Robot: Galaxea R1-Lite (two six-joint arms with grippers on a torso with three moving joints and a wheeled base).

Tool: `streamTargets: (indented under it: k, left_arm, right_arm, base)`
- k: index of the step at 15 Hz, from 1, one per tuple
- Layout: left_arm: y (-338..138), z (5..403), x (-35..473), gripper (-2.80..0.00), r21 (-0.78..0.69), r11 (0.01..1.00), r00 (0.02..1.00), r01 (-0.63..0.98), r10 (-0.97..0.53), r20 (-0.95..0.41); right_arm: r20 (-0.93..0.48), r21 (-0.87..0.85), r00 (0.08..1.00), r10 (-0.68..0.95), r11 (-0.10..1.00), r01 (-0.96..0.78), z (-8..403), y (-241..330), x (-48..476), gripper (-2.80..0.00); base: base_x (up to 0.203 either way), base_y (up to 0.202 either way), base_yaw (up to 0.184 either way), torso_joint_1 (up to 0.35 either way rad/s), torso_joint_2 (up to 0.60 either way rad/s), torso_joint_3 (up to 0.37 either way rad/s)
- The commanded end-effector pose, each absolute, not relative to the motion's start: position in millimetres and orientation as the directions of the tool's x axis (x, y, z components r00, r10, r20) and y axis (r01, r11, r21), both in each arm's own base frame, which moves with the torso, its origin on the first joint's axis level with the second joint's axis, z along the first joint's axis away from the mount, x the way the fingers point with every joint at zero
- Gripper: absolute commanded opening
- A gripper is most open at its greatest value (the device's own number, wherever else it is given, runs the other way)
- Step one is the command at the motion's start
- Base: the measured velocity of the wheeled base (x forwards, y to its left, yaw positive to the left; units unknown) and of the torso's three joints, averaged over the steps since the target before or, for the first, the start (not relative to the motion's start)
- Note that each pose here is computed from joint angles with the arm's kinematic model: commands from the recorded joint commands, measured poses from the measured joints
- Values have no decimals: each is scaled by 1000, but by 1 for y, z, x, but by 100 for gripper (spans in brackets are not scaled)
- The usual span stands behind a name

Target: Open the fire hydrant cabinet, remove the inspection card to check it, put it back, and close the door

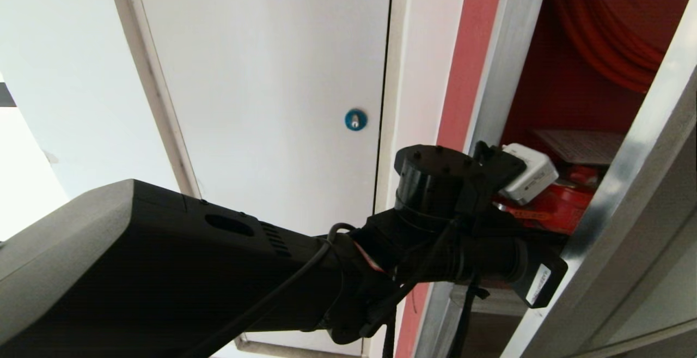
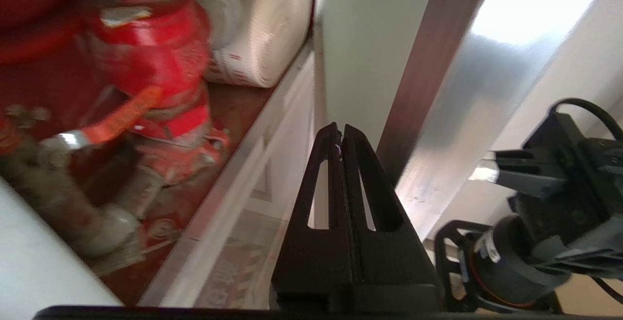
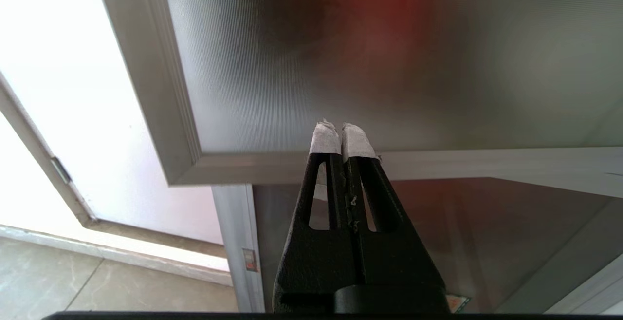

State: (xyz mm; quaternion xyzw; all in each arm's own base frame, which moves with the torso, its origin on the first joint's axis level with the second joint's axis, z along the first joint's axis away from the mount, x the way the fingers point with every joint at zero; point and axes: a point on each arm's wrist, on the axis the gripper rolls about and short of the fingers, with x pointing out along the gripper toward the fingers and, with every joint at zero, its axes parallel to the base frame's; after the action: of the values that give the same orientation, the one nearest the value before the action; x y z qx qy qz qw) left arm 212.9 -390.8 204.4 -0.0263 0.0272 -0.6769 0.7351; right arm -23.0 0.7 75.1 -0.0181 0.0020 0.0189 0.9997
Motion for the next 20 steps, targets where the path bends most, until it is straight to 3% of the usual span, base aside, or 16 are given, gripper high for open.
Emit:
streamTargets:
  k: [1, 20]
  left_arm:
    - [-396, 202, 205, -280, -77, 60, 60, 995, -998, -8]
    - [-415, 191, 163, -280, -150, -58, -65, 987, -997, -40]
  right_arm:
    - [-5, -37, 999, 38, 999, -38, 75, 1, -23, -280]
    - [-5, -37, 999, 38, 999, -38, 75, 1, -23, -280]
  base:
    - [0, 0, 0, 0, 0, 0]
    - [0, 0, 0, 0, 0, 0]
